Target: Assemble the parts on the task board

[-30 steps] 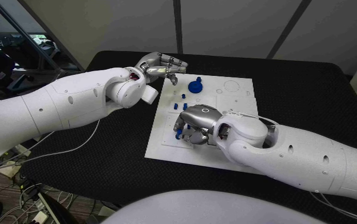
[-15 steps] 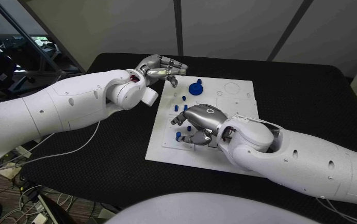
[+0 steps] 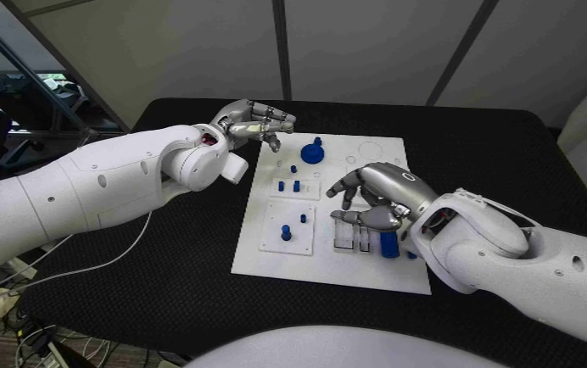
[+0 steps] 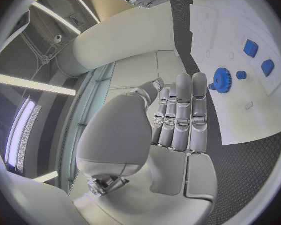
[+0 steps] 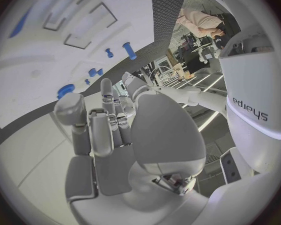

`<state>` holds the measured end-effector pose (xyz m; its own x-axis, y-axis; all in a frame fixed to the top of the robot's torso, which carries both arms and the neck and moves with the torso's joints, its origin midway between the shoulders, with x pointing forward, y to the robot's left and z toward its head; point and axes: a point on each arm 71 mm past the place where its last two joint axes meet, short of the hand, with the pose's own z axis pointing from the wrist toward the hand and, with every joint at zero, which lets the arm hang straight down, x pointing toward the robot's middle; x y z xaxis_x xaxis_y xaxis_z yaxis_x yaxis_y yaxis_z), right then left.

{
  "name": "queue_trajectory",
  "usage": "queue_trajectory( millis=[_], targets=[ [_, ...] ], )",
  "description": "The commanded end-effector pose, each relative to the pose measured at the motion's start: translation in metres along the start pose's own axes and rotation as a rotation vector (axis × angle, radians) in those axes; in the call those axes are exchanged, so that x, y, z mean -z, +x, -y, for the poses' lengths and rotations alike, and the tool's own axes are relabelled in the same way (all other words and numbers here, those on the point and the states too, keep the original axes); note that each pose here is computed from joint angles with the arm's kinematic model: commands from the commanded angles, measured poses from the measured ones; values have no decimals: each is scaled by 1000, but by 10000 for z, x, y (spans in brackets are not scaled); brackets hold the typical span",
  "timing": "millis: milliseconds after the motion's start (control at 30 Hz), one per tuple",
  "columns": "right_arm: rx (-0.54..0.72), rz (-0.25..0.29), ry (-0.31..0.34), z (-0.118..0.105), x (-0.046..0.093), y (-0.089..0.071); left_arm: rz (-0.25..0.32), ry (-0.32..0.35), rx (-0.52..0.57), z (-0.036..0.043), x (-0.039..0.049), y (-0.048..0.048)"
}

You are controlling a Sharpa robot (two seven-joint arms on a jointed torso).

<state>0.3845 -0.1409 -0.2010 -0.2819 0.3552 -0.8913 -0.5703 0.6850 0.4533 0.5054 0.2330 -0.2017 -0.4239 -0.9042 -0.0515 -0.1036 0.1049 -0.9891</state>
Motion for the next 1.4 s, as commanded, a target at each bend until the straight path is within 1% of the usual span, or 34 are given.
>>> queue_trajectory(
  millis=[33, 133, 233, 367, 467, 633, 900, 1067, 1400],
  targets=[
    [-160, 7, 227, 244, 150, -78, -12, 7, 5, 10, 12, 1],
    [-181, 0, 333, 409, 307, -141, -15, 15, 6, 13, 23, -7],
    [-176, -5, 404, 507, 424, -181, -22, 24, 7, 19, 26, -2],
    [-110, -10, 455, 554, 530, -207, -25, 30, 8, 23, 32, -2],
    [-44, -29, 490, 572, 593, -181, -24, 32, 7, 23, 36, -5],
    [1, -74, 514, 563, 640, -61, -26, 34, 8, 25, 37, 2],
    [36, -136, 532, 543, 620, 103, -24, 33, 7, 26, 45, -4],
    [42, -160, 533, 526, 595, 170, -23, 32, 7, 25, 48, -7],
    [46, -186, 542, 530, 544, 256, -24, 29, 7, 22, 49, -7]
  ],
)
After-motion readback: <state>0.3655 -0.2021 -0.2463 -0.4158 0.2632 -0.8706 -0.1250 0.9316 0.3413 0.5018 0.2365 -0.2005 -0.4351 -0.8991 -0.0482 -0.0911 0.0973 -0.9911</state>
